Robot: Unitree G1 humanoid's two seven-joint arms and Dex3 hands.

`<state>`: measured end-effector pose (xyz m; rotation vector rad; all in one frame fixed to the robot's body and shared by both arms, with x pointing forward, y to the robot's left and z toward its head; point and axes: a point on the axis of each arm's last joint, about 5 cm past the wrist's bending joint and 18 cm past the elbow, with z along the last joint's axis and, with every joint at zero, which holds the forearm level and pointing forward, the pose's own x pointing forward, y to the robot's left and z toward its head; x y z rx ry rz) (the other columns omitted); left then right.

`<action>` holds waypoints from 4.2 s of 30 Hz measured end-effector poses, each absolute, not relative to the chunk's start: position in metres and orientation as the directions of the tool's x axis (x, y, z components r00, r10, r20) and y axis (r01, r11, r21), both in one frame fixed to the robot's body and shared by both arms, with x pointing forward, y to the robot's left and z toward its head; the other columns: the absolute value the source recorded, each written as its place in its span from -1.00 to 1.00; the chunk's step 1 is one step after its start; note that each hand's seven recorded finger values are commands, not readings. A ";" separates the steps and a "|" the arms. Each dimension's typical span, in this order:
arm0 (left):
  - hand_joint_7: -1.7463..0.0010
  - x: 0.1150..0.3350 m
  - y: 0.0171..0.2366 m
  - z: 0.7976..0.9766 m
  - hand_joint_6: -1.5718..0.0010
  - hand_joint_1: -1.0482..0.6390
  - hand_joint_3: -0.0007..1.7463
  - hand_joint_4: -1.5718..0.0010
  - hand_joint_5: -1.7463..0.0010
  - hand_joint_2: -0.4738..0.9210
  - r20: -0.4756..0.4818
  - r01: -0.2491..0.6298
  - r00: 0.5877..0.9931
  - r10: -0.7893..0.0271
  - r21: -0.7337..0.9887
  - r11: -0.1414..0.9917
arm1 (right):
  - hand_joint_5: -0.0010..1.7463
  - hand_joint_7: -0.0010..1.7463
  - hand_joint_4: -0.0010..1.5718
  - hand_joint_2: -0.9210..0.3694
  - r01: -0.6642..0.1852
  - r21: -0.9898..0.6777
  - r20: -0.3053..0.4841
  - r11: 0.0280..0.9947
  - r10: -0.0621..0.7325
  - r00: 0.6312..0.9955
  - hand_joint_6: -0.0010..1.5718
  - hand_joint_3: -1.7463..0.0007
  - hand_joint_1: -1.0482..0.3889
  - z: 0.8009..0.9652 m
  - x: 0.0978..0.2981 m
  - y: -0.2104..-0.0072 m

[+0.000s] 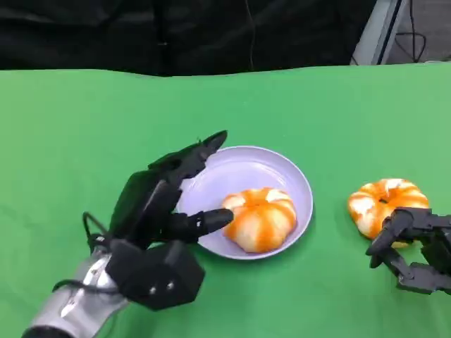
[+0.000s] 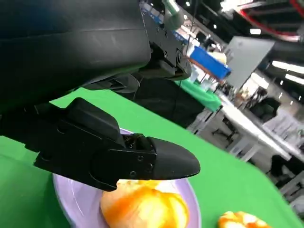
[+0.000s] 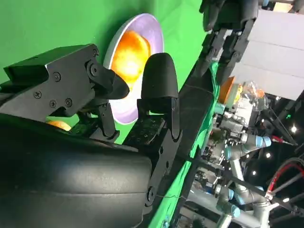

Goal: Grasp the bread from the table and place it into the plate.

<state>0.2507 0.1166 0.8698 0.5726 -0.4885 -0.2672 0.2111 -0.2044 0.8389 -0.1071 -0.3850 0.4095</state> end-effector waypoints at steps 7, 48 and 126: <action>0.97 0.241 0.126 0.868 0.44 -0.67 -0.59 0.31 0.94 1.00 0.414 0.085 0.854 -0.316 0.487 0.869 | 0.63 0.19 0.09 -0.67 -0.371 -0.175 0.339 0.912 0.409 0.847 0.15 0.04 0.64 0.839 0.211 -0.204; 0.99 0.189 0.181 0.851 0.33 -0.53 -0.62 0.15 0.98 1.00 0.486 0.000 0.871 -0.075 0.153 0.988 | 0.64 0.18 0.09 -0.70 -0.393 -0.163 0.318 0.905 0.426 0.847 0.15 0.07 0.64 0.836 0.210 -0.207; -0.50 0.169 0.174 0.833 0.03 0.13 -0.38 -0.02 -0.81 1.00 0.341 0.036 0.939 0.053 -0.250 0.968 | 0.55 0.09 0.14 -0.66 -0.380 -0.163 0.325 0.911 0.413 0.851 0.21 0.11 0.64 0.839 0.216 -0.206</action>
